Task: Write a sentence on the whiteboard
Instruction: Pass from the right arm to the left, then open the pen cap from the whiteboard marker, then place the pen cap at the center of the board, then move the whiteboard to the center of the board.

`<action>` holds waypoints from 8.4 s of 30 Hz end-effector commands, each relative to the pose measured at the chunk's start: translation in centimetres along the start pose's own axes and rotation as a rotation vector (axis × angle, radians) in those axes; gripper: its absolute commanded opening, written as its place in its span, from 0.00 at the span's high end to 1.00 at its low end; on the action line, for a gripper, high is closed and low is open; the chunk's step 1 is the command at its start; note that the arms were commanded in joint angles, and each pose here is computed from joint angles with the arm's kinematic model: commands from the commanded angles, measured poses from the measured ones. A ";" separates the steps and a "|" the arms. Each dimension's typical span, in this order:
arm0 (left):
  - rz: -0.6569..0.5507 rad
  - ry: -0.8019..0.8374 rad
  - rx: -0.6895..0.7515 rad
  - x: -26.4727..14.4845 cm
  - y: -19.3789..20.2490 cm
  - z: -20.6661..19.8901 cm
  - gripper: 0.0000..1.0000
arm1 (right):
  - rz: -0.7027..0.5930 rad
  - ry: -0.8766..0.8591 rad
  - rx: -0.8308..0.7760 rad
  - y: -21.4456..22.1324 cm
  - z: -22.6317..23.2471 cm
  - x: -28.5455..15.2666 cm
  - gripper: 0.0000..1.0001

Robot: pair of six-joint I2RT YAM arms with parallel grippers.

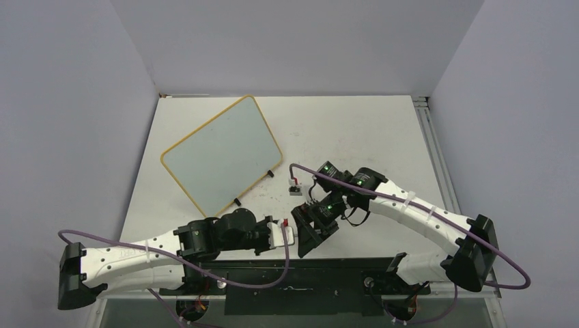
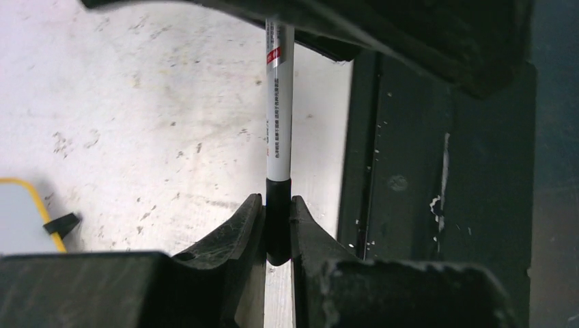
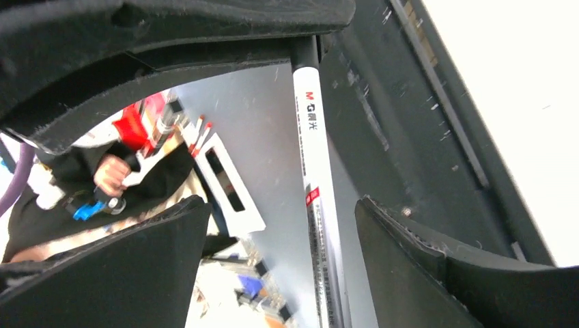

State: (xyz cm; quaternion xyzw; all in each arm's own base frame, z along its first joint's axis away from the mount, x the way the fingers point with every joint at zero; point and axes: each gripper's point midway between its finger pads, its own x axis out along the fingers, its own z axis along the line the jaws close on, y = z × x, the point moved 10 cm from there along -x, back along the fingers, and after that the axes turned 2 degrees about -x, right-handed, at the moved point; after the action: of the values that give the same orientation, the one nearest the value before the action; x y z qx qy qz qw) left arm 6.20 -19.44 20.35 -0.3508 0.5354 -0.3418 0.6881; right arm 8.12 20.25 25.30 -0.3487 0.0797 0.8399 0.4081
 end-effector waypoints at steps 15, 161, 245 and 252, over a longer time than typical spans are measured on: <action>-0.129 0.077 -0.140 -1.5 -3.2 2.2 1.00 | -0.677 0.055 -0.087 -1.1 0.8 -3.6 0.16; 0.010 -0.616 -0.855 0.0 -0.5 10.9 0.32 | -1.310 0.650 -0.118 0.5 -1.8 -10.6 0.95; -0.052 -1.312 -1.302 0.2 7.3 10.9 0.47 | -1.432 0.598 -0.416 -1.6 0.8 -10.7 0.95; -0.057 -1.331 -1.341 2.6 9.7 11.0 0.47 | -1.438 0.584 -0.417 -1.7 1.0 -10.7 0.95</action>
State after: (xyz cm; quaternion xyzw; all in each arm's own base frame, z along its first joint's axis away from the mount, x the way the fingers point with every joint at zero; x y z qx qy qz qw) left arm 16.90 -14.15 12.91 -0.7641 0.1481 0.3194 0.5405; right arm 13.38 15.26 31.57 -0.5981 -0.2020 0.2679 0.7278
